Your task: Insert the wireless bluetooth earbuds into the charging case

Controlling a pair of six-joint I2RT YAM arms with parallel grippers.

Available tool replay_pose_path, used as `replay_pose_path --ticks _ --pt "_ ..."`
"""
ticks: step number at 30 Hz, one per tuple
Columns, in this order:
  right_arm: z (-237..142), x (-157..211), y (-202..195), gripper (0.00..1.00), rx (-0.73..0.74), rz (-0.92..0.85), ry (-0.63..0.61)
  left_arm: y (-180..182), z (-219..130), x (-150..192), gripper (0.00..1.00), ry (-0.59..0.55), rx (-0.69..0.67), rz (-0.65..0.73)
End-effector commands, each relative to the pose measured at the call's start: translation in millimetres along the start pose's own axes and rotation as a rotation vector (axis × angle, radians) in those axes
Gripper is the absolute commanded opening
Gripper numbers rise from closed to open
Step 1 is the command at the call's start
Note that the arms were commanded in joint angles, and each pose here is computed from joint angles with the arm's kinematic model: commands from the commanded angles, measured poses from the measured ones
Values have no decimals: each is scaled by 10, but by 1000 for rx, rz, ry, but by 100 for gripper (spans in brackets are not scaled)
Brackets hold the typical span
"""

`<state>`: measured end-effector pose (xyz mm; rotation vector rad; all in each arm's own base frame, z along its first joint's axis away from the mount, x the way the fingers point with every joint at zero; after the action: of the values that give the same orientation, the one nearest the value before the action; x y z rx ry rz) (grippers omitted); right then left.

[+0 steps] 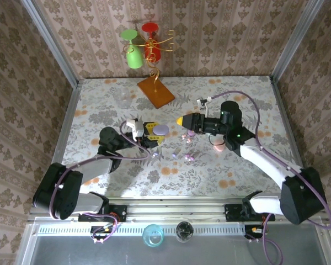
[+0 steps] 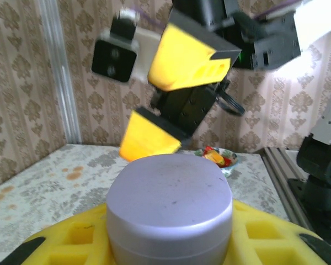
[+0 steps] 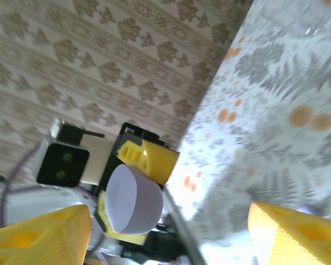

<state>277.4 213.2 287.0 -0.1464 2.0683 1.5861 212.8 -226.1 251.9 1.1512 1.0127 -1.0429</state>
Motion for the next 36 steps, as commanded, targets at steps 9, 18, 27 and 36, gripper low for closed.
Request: replay_pose_path --ticks 9,18,27,36 --pt "48 419 93 90 203 -600 230 -232 69 29 37 62 103 4" --pt "213 421 78 91 237 -682 213 -239 108 -9 37 66 97 -7" --pt "202 299 -10 91 312 -686 82 -228 111 -16 37 70 58 -14" --pt "137 118 57 90 346 -630 -54 -199 113 -4 37 112 11 -47"
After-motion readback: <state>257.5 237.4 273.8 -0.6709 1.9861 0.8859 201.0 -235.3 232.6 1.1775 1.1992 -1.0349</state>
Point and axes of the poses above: each hand's point on the last joint's axis, 136 mm out from that joint toward the fingers, its own z axis out along the fingers, its own y axis along the line the jaws close on, x = y × z, the point moved 5 cm from there along -z, back along the fingers, and after that the axes turned 9 degrees about z, right-handed, at the moved point
